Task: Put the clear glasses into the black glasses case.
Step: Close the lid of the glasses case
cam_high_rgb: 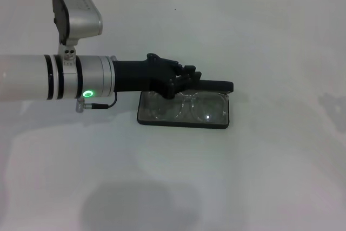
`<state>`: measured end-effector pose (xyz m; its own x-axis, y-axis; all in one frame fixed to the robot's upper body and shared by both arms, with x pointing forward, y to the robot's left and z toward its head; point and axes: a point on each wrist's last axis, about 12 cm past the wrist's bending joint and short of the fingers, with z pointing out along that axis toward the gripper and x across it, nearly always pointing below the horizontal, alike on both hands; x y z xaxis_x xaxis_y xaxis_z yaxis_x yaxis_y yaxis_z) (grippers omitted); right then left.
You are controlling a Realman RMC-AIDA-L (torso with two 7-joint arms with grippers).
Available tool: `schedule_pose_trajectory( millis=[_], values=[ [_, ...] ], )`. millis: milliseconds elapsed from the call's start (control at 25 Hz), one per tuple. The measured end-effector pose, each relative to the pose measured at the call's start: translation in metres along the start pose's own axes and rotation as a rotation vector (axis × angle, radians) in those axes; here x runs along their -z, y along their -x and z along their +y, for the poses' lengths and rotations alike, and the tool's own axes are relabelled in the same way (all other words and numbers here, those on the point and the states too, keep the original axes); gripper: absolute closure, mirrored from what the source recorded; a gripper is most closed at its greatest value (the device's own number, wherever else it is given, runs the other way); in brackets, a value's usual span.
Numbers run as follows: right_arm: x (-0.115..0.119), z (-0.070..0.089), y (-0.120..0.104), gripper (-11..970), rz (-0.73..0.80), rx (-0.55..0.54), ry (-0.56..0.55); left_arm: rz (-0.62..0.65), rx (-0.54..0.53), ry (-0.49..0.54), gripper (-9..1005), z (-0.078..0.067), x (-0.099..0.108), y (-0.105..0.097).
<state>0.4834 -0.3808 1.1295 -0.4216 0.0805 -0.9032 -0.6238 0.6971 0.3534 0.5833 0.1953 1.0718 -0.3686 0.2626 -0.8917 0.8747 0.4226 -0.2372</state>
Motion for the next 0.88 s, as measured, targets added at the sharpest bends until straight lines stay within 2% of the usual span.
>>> schedule_pose_trajectory(
  millis=[440,880],
  values=[
    [-0.001,0.003,0.0,843,-0.006,-0.004,0.032,-0.003,0.007,-0.072,730,-0.012,0.003,-0.01],
    [-0.002,0.003,0.0,843,-0.016,-0.011,0.038,0.064,0.008,-0.112,700,-0.022,0.003,-0.026]
  ],
)
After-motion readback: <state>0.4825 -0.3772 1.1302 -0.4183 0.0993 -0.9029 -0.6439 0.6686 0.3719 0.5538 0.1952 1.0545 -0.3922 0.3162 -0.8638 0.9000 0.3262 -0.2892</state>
